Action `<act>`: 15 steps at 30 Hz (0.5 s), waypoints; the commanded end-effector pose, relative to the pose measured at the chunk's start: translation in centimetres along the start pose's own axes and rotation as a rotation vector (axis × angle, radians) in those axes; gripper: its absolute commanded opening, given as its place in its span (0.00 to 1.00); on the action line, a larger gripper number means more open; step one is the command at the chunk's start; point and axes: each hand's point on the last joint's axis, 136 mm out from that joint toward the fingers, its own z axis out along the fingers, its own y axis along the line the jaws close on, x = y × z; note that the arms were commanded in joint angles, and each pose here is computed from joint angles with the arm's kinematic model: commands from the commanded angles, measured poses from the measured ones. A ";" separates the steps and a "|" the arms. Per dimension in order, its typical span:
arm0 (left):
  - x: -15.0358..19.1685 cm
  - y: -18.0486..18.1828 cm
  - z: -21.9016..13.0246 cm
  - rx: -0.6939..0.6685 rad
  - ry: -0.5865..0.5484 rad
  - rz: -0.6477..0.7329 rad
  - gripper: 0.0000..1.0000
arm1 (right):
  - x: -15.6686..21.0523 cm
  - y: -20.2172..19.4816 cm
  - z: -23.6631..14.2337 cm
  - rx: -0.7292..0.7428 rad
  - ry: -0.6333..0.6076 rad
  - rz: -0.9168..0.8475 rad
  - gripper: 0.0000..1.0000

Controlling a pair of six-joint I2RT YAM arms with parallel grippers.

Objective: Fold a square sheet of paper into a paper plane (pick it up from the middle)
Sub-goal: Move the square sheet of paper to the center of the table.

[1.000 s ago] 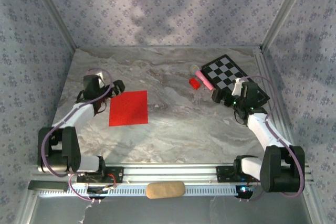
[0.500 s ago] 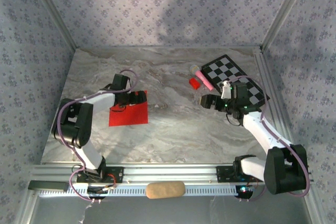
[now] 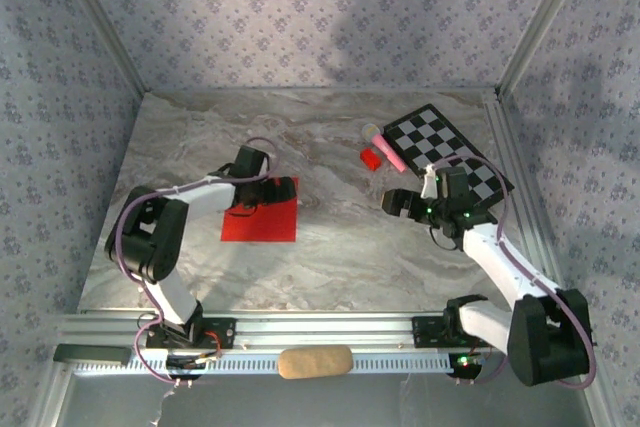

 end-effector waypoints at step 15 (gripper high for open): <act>1.1 -4.0 -3.9 -0.131 -0.124 0.065 0.99 | 1.0 2.3 -3.6 -0.142 -0.100 0.048 0.99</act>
